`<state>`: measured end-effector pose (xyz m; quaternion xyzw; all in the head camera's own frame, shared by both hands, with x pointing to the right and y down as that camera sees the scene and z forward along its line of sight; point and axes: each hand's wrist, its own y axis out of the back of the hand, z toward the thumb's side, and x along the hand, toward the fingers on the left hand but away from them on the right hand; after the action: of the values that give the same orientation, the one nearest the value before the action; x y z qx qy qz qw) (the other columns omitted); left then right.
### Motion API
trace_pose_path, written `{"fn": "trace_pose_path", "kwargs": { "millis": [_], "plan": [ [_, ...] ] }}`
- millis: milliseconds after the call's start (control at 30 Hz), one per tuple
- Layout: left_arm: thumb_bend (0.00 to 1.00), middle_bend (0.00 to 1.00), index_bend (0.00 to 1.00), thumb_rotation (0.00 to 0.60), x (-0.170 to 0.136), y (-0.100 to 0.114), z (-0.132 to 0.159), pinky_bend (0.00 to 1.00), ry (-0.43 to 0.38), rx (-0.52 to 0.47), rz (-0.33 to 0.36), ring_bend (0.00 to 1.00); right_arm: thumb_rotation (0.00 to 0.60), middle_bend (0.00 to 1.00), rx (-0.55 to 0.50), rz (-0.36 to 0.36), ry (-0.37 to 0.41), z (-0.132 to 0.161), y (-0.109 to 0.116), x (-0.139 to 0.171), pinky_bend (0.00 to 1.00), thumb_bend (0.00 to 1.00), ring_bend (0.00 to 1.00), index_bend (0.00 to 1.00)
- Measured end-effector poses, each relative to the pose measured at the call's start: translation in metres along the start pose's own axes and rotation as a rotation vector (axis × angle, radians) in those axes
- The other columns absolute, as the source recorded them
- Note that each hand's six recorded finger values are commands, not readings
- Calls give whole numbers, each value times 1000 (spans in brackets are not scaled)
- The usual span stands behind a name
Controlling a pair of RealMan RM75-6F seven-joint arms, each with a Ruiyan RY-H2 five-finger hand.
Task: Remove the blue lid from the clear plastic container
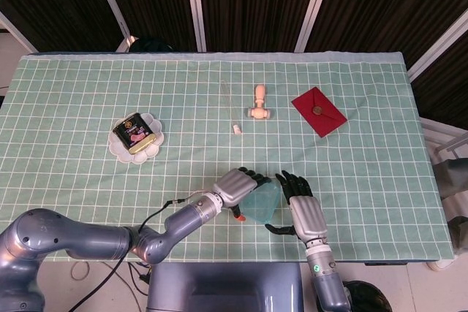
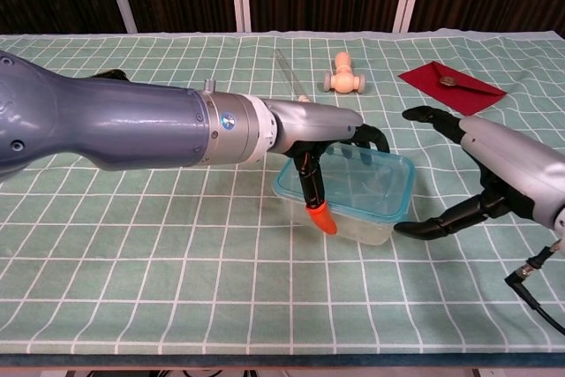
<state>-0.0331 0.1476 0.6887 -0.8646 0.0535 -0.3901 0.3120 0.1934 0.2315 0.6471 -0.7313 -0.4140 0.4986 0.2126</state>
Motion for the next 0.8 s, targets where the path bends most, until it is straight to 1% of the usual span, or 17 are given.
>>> {"fn": "trace_pose_path", "kwargs": {
  "millis": [267,467,800],
  "plan": [
    [18,231,205,600,-1,-2,-1,345,3,-5,-16,252,600,0,-14,-7,0,1,1,-2,0,151,0,0],
    [18,231,205,600,0,-6,2,345,-1,-3,-24,252,600,0,-59,-6,-7,4,-1,-3,0,151,0,0],
    [18,231,205,600,0,-6,3,345,4,-1,-19,252,600,0,-187,6,-69,6,0,-4,0,150,0,0]
  ]
}}
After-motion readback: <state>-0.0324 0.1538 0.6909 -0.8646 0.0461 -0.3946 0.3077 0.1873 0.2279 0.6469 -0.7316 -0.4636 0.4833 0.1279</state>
